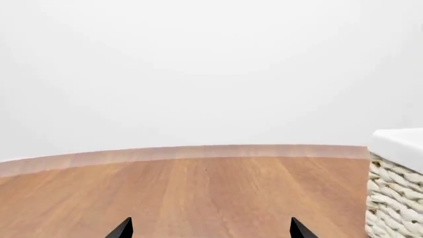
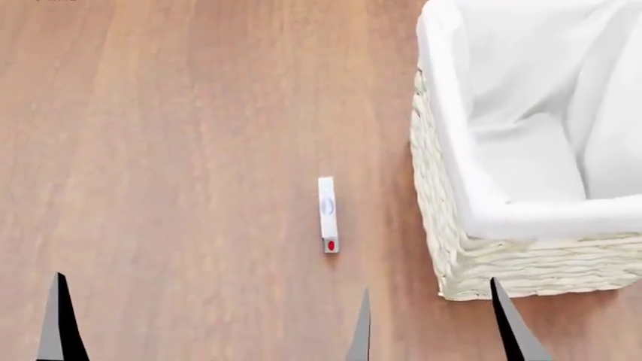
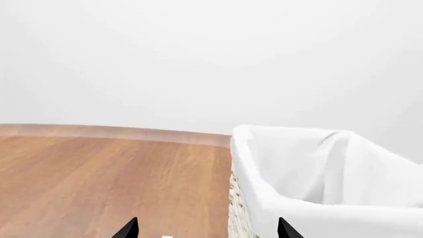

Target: Pick up the alphabet soup and the cream cheese box, and put them in the basket.

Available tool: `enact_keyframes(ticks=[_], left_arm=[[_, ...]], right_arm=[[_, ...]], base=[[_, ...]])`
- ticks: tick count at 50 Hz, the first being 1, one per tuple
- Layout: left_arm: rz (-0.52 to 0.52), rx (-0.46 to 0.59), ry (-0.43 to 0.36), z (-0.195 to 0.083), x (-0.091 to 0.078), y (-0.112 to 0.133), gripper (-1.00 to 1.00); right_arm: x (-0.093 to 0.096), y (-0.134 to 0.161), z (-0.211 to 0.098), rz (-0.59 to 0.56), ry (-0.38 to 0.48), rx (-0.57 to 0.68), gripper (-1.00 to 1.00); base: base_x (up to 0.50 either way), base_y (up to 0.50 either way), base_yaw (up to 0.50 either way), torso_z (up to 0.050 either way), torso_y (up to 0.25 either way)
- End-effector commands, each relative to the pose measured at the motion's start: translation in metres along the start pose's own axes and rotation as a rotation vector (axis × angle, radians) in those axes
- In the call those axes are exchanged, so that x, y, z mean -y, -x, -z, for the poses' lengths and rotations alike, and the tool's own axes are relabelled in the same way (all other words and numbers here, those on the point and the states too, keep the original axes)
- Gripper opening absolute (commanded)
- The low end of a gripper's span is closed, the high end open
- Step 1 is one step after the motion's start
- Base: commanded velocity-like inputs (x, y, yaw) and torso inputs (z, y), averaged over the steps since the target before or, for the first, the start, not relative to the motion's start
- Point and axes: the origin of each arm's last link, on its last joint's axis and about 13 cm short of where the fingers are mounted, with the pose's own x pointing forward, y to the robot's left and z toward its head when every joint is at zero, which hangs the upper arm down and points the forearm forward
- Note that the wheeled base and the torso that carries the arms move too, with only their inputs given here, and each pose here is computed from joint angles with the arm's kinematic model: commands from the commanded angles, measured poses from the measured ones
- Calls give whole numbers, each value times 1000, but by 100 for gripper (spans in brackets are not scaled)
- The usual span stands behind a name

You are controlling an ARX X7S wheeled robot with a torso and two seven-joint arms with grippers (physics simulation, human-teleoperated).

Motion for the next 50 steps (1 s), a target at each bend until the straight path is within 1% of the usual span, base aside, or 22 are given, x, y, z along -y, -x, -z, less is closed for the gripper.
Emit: enact_keyframes(ticks=[1, 50], left_arm=[[-1, 2, 4, 0, 0, 0, 100], [-8, 0, 4, 2, -1, -1, 100]], right_arm=[[-1, 0, 0, -3, 3, -4, 100], [0, -1, 0, -22, -14, -10, 100]], base=[[0, 0, -246, 0, 0], [0, 0, -246, 0, 0]])
